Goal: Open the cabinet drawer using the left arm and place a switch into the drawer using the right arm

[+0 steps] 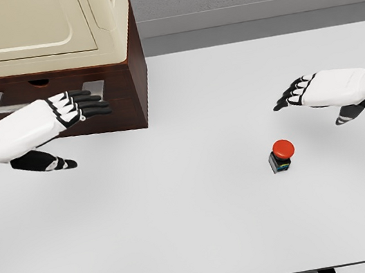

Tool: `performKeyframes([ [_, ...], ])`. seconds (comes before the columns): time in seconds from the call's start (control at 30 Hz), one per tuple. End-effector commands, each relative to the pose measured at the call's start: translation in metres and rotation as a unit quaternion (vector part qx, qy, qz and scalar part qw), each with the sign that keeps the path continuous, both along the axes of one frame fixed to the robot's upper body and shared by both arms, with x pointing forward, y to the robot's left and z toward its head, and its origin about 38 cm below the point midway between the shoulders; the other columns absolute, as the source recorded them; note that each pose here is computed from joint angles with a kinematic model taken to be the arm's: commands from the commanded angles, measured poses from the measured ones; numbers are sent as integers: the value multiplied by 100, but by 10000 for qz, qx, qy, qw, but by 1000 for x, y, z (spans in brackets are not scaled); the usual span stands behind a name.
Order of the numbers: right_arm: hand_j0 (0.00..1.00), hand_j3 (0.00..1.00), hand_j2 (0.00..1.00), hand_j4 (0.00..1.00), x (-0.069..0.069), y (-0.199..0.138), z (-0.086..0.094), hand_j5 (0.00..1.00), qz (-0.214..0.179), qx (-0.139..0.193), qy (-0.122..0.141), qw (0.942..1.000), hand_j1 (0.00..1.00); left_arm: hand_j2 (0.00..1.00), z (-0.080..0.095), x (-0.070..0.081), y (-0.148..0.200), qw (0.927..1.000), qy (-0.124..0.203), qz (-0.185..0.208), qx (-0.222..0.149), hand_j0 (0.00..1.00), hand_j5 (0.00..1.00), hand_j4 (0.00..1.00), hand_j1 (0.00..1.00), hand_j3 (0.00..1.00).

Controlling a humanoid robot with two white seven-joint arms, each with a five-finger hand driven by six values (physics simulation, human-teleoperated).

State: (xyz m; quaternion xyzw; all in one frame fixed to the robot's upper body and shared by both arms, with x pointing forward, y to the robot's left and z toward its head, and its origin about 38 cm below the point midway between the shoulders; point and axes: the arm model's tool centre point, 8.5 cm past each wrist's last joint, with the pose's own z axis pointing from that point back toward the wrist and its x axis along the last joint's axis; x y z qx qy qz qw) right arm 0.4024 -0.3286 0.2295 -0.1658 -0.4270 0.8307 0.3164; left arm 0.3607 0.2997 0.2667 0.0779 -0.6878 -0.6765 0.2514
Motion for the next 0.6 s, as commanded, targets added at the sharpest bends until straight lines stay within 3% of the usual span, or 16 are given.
performKeyframes([
  [0.0, 100, 100, 100, 100, 0, 0, 0, 100, -11, 12, 2, 10000, 100, 100, 0, 0, 1, 10000, 23, 15, -6, 100, 100, 100, 100, 100],
  [0.23, 100, 100, 100, 100, 0, -1, 2, 100, 20, -1, -12, 10000, 100, 100, 6, 0, 9, 9999, -46, 91, 86, 100, 100, 100, 100, 100],
  [0.27, 100, 100, 100, 100, -2, 0, 3, 100, 161, -7, -18, 9999, 100, 100, 8, 0, 9, 9999, -65, 93, 70, 100, 100, 100, 100, 100],
  [0.33, 100, 100, 100, 100, -5, -2, 2, 100, 231, -36, 7, 9997, 100, 100, 25, 2, 17, 9994, -249, 187, 126, 100, 100, 100, 100, 100],
  [0.43, 100, 100, 100, 100, -8, 0, 3, 100, 390, 22, 34, 9992, 100, 100, 33, 4, 19, 9990, -10, 291, -351, 100, 100, 100, 100, 100],
  [0.5, 100, 100, 100, 100, -14, 5, 1, 100, 758, 31, 66, 9971, 100, 100, 36, 4, 24, 9981, 80, 373, -477, 100, 100, 100, 100, 100],
  [0.57, 100, 100, 100, 100, -17, 8, -4, 100, 859, 46, 129, 9962, 100, 100, 37, 3, 26, 9981, 114, 393, -464, 100, 100, 100, 100, 100],
])
